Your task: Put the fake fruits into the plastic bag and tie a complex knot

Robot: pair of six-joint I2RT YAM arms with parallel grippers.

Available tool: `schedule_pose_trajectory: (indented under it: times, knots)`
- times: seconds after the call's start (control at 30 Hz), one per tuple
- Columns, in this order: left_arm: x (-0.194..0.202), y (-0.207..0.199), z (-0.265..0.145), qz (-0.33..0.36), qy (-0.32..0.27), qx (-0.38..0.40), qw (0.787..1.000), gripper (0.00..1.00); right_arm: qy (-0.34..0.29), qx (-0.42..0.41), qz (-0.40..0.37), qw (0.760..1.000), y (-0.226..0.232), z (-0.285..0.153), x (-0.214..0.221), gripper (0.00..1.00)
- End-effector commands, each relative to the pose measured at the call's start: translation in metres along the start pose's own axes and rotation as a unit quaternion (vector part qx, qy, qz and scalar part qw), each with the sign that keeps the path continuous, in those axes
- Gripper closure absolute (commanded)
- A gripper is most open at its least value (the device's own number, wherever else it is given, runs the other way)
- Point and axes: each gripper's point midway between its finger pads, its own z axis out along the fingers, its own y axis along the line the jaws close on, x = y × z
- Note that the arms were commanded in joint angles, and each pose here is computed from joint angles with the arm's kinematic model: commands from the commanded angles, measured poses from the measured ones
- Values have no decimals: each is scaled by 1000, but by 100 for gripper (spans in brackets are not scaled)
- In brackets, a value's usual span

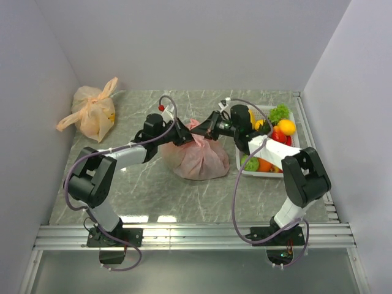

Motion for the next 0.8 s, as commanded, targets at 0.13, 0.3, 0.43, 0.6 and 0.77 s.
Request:
schedule_pose_trajectory:
  times: [0.13, 0.3, 0.43, 0.6, 0.77]
  knots:
    - [-25, -35, -3, 16, -45, 90, 995, 100, 166, -17, -167, 972, 25, -15, 46, 69]
    - [-11, -27, -5, 20, -19, 83, 996, 100, 166, -25, -302, 938, 55, -47, 28, 30]
    - [-8, -24, -5, 17, -14, 81, 996, 100, 160, -45, -311, 936, 72, -70, 8, 26]
    - [-4, -21, -7, 15, -9, 76, 997, 100, 99, -43, -288, 952, 63, -75, -42, 43]
    - [-2, -21, -7, 18, -1, 77, 997, 100, 88, 0, -270, 959, 21, -51, -65, 55]
